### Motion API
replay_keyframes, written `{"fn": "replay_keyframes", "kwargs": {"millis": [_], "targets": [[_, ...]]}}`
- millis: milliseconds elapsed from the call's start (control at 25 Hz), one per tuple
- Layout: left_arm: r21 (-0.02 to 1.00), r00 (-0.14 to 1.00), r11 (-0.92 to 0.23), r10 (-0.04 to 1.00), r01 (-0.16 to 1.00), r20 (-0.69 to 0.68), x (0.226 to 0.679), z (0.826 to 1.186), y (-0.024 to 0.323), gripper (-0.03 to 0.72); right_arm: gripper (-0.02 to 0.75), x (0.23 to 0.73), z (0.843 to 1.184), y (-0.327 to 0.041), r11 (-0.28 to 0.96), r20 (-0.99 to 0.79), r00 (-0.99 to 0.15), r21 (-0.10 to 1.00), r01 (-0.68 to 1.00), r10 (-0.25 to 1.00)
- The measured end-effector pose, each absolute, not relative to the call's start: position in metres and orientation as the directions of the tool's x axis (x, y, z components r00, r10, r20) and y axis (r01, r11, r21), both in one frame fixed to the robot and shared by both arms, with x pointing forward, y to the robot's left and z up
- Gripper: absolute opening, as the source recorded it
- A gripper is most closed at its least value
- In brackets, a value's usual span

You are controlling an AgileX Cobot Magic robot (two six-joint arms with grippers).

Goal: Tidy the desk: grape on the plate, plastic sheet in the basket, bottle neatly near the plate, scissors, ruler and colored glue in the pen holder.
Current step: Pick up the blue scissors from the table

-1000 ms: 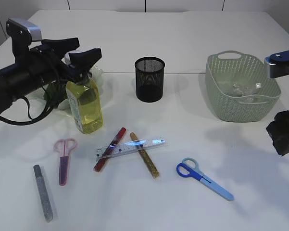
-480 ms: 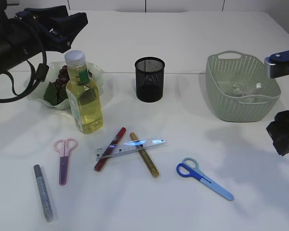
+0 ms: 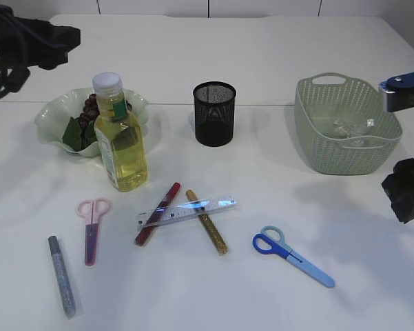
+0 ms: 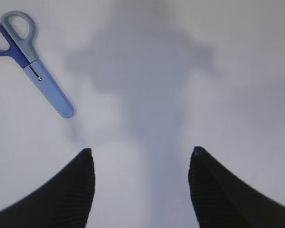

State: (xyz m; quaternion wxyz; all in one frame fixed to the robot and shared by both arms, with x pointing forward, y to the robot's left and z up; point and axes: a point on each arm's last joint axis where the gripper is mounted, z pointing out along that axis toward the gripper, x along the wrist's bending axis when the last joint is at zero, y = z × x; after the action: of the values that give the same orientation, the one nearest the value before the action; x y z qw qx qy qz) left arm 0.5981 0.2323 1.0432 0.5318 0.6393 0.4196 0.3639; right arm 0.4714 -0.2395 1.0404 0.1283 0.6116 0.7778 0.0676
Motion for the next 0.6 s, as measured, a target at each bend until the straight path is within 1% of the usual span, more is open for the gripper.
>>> {"fn": "replay_keyframes", "kwargs": {"millis": [200,320,480,600], "targets": [[0.964,0.266,-0.116,0.963,0.239,0.050,0.579,1.068,0.247,0.413,0.489,0.471,1.040,-0.240,0.243,-0.117,-0.219,0.262,0.934,0.969],[0.950,0.189,-0.108,0.980,0.293,0.053,0.564,1.082,0.256,0.407,0.489,0.471,1.040,-0.240,0.243,-0.117,-0.219,0.262,0.934,0.969],[0.922,0.061,-0.018,0.998,0.386,-0.006,0.540,1.098,0.269,0.406,0.489,0.471,1.040,-0.240,0.243,-0.117,-0.219,0.262,0.934,0.969],[0.856,-0.048,0.061,0.998,0.513,-0.042,0.521,1.097,0.277,0.406,0.489,0.471,1.040,-0.240,0.243,-0.117,-0.219,0.262,0.934,0.969]]}}
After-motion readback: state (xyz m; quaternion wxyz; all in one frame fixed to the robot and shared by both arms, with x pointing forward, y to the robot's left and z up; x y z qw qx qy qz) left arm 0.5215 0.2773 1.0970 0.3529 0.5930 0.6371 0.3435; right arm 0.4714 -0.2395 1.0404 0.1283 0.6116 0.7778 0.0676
